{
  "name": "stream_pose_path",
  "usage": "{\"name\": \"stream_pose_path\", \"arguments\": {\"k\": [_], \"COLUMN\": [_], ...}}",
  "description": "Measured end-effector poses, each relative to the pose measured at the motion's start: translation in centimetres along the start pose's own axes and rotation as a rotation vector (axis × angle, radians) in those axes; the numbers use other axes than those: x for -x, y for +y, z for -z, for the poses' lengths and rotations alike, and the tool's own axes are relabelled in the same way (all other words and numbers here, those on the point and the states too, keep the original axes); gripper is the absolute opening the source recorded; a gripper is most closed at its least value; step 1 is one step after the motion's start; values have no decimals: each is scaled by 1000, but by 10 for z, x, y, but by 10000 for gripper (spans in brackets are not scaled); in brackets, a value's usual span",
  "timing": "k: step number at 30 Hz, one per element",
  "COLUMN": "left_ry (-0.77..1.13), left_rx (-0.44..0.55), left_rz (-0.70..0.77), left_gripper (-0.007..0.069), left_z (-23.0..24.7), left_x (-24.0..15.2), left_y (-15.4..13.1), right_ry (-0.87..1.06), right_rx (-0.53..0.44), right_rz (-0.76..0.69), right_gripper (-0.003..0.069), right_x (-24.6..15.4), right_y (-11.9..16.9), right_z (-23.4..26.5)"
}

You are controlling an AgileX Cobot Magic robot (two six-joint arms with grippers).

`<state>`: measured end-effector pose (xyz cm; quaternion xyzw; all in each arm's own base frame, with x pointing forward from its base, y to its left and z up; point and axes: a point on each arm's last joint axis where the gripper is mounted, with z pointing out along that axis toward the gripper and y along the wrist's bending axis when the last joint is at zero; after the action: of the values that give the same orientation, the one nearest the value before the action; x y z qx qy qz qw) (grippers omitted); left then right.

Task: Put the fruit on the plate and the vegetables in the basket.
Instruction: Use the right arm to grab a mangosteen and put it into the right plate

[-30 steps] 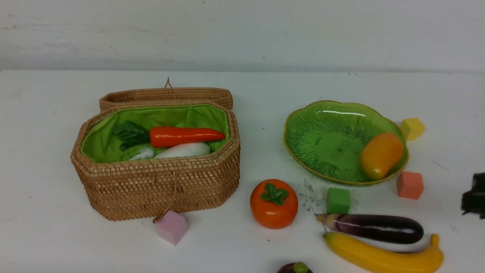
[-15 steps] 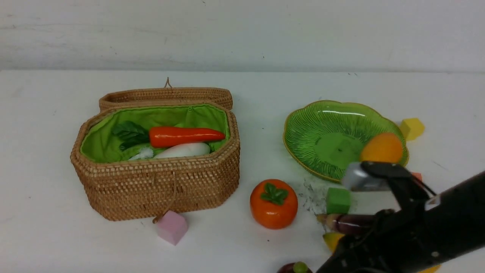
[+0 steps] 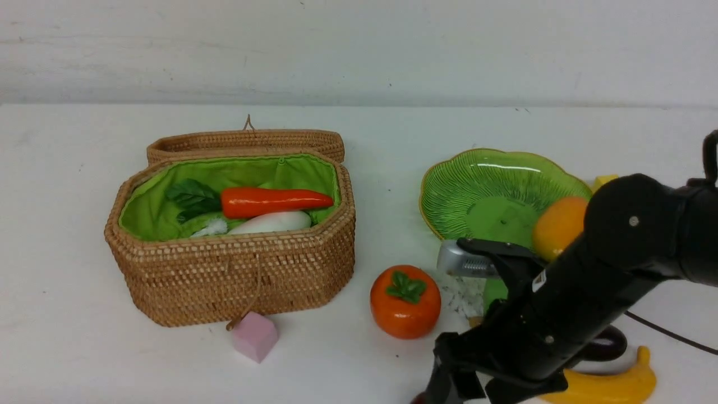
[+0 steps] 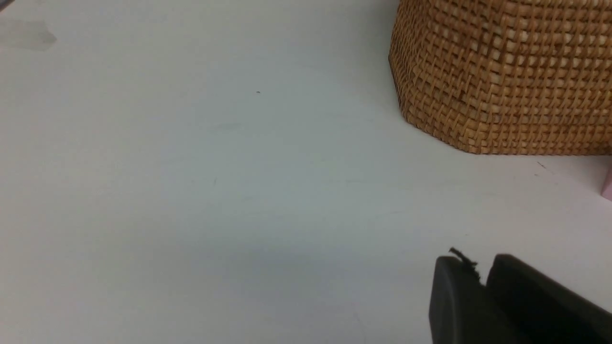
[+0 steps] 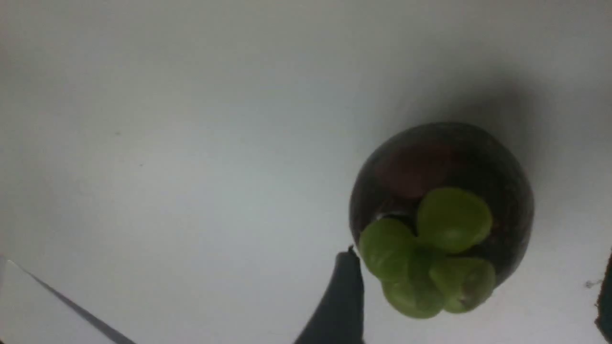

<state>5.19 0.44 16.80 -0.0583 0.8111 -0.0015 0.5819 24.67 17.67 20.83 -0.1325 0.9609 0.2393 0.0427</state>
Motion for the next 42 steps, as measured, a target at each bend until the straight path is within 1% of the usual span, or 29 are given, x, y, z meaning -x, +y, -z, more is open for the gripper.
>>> {"name": "stream_pose_path", "arguments": {"k": [5, 11, 15, 21, 24, 25, 27, 29, 37, 42], "left_ry": [0, 0, 0, 0, 0, 0, 0, 0, 0, 0], "left_rx": [0, 0, 0, 0, 0, 0, 0, 0, 0, 0], "left_rz": [0, 0, 0, 0, 0, 0, 0, 0, 0, 0], "left_gripper": [96, 96, 98, 103, 108, 109, 112, 113, 119, 126], "left_z": [0, 0, 0, 0, 0, 0, 0, 0, 0, 0], "left_x": [0, 0, 0, 0, 0, 0, 0, 0, 0, 0], "left_y": [0, 0, 0, 0, 0, 0, 0, 0, 0, 0], "right_ry": [12, 30, 7, 1, 23, 25, 22, 21, 43, 33], "right_rx": [-16, -68, -97, -106, -115, -115, -115, -114, -107, -99], "right_rz": [23, 112, 186, 186, 222, 226, 278, 294, 308, 352], "right_gripper": [668, 665, 661, 647, 610, 608, 568, 560, 560, 560], "right_x": [-1, -10, -14, -10, -9, -9, -9, -8, -6, 12], "right_y": [4, 19, 30, 29, 26, 26, 26, 26, 30, 44], "right_z": [-3, -13, -19, -33, -42, -42, -43, -43, -38, -17]}}
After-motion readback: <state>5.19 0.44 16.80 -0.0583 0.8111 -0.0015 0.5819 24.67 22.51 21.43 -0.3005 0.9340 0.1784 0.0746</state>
